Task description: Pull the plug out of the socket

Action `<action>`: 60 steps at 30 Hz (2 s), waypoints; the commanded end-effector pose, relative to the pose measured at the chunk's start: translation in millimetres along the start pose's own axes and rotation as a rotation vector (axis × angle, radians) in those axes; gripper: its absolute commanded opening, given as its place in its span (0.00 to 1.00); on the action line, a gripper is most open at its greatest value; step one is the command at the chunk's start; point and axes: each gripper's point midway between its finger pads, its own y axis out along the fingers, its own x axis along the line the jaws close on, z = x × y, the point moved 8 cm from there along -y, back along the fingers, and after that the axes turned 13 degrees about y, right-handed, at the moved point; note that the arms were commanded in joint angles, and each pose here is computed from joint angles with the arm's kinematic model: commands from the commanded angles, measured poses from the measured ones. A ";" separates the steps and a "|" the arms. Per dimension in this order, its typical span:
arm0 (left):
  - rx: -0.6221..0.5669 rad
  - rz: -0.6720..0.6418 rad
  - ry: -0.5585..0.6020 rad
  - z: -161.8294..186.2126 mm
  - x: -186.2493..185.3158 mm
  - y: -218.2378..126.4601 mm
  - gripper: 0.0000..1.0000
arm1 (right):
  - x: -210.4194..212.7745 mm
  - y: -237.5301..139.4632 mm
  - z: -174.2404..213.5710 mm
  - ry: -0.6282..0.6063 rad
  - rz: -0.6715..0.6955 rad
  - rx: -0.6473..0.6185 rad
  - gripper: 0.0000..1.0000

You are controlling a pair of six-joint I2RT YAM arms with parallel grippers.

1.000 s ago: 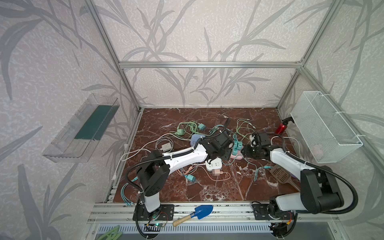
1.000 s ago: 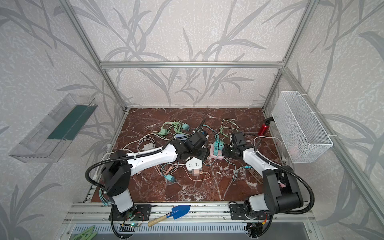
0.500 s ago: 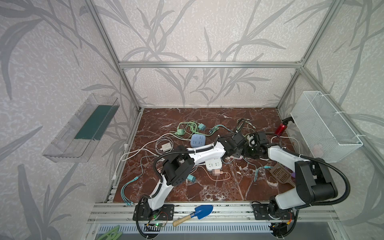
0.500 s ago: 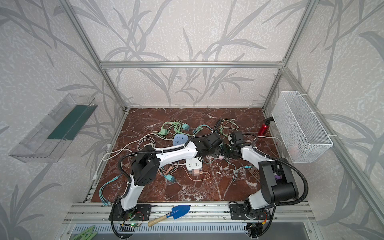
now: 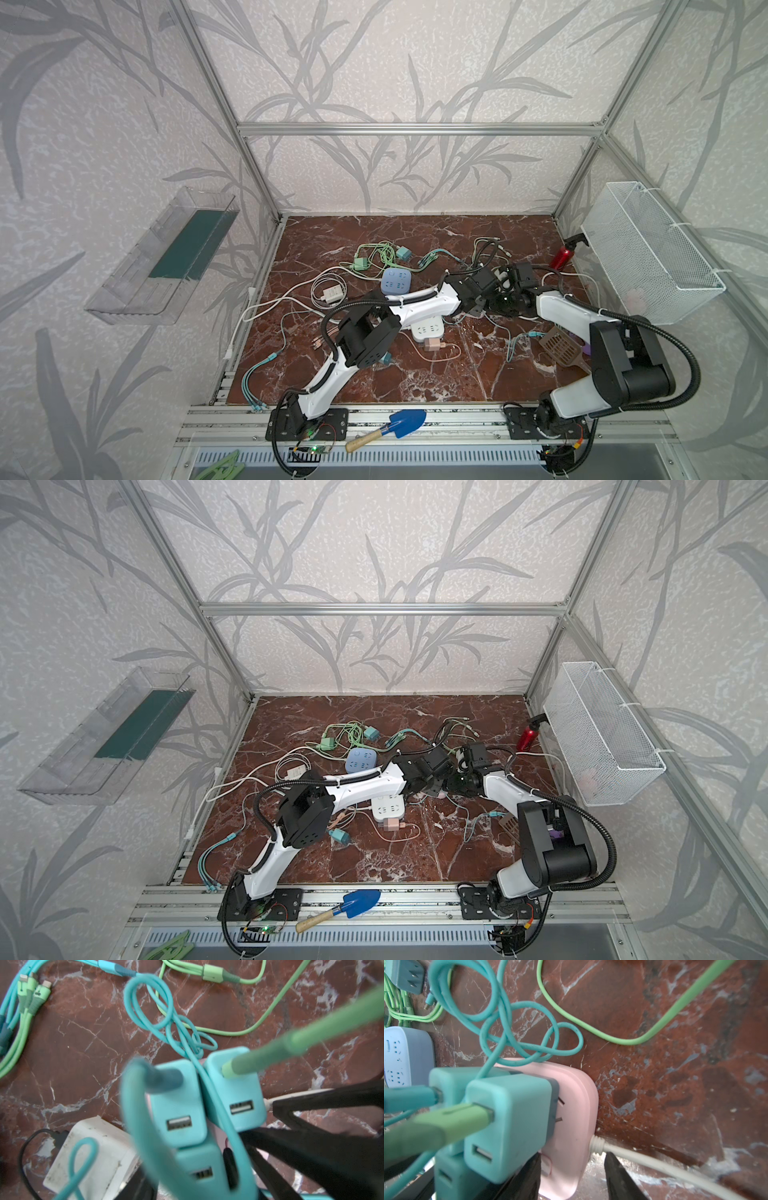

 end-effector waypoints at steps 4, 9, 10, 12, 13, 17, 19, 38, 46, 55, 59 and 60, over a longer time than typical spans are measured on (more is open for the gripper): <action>0.019 -0.024 -0.022 -2.3 2.4 -4.6 0.24 | -5.0 2.9 2.1 0.015 0.023 0.013 0.49; -0.042 0.003 -0.032 -17.2 2.6 -20.2 0.13 | -9.3 7.6 6.2 0.016 0.041 0.040 0.46; -0.054 0.016 -0.037 -20.5 2.3 -22.8 0.12 | -9.4 8.1 7.0 0.013 0.043 0.044 0.47; -0.073 0.036 -0.038 -25.5 1.2 -27.0 0.11 | -9.8 8.0 7.9 0.009 0.047 0.046 0.47; -0.079 0.048 -0.036 -27.8 -0.2 -29.2 0.11 | -9.3 7.5 7.3 0.005 0.047 0.043 0.47; -0.090 0.089 -0.019 -32.8 -3.5 -31.1 0.07 | -0.8 4.9 3.0 0.004 -0.008 0.031 0.56; -0.083 0.116 -0.020 -31.9 -6.8 -27.8 0.05 | 2.8 5.8 0.3 0.010 -0.024 0.038 0.59; -0.011 0.266 0.023 -23.7 -25.9 -11.7 0.02 | 8.5 5.2 -10.2 -0.033 0.004 0.028 0.63; -0.066 0.231 0.038 -38.8 -20.1 -26.6 0.02 | -4.4 20.9 5.4 -0.087 0.094 0.108 0.50; -0.237 0.252 0.069 -56.4 -18.0 -53.5 0.00 | -8.0 33.0 6.7 -0.120 0.176 0.148 0.50; -0.260 0.250 0.100 -53.9 -14.8 -64.1 0.00 | -9.5 40.5 7.9 -0.121 0.201 0.181 0.50; -0.262 0.242 0.104 -52.6 -12.4 -65.7 0.00 | -8.5 41.4 8.4 -0.128 0.207 0.184 0.50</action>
